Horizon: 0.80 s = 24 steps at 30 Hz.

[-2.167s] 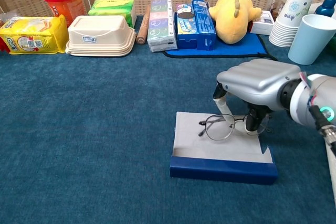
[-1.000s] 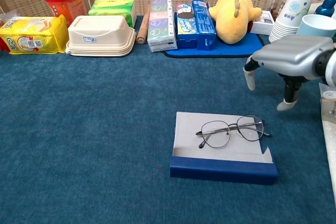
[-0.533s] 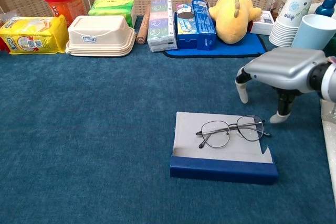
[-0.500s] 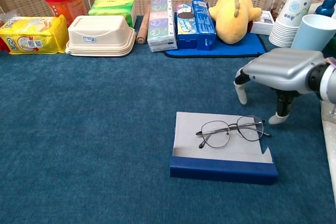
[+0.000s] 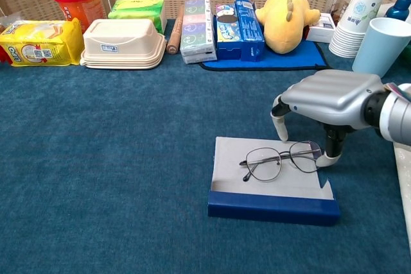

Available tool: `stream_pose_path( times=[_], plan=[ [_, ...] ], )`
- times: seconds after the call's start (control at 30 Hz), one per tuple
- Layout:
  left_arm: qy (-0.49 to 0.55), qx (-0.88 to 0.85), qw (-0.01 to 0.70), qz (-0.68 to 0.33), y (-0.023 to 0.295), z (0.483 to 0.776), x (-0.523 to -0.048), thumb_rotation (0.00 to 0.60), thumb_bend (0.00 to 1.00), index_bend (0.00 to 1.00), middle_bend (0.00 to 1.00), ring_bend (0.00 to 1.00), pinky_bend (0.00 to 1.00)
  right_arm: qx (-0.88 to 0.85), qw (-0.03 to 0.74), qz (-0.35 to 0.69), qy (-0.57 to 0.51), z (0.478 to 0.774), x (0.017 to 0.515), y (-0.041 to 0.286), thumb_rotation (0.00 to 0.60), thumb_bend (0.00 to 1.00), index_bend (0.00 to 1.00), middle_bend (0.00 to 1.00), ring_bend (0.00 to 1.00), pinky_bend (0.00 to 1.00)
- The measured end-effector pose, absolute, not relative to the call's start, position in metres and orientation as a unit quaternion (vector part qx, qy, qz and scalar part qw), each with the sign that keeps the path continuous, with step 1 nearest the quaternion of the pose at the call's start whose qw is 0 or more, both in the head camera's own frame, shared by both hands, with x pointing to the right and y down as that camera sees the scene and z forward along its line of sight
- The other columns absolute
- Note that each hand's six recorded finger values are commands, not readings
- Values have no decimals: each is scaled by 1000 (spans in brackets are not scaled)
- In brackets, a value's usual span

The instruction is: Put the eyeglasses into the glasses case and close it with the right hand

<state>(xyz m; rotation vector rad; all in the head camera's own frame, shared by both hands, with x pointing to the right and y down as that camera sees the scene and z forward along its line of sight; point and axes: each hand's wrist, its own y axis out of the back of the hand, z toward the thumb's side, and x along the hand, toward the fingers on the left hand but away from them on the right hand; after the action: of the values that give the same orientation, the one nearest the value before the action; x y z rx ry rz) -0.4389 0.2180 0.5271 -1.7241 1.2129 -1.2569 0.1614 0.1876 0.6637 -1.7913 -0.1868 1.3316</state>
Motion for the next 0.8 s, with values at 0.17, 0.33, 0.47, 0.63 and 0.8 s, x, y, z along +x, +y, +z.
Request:
stream_pose_path(
  times=[0.17,0.33,0.47,0.63,0.8],
  plan=[
    [467,-661,336,-481,219,527,-440,600,285,87,25,0,0,-722,436,532,-74,661,158,190,600,0,411,260,190,190],
    [468,-661,337,-481,220,526,-442,600,285,86,25,0,0,-708,453,536,-82,657,161,178,600,0,413,260,187,190],
    [469,-660,337,-481,220,526,-442,600,284,85,25,0,0,-698,460,542,-87,655,168,168,600,0,413,260,186,188],
    [468,-662,336,-479,220,527,-440,600,285,84,24,0,0,-695,458,548,-88,658,175,163,600,0,412,260,185,188],
    [468,-662,337,-479,220,526,-439,600,284,82,24,0,0,-697,450,551,-87,666,181,161,600,0,414,260,185,187]
  ],
)
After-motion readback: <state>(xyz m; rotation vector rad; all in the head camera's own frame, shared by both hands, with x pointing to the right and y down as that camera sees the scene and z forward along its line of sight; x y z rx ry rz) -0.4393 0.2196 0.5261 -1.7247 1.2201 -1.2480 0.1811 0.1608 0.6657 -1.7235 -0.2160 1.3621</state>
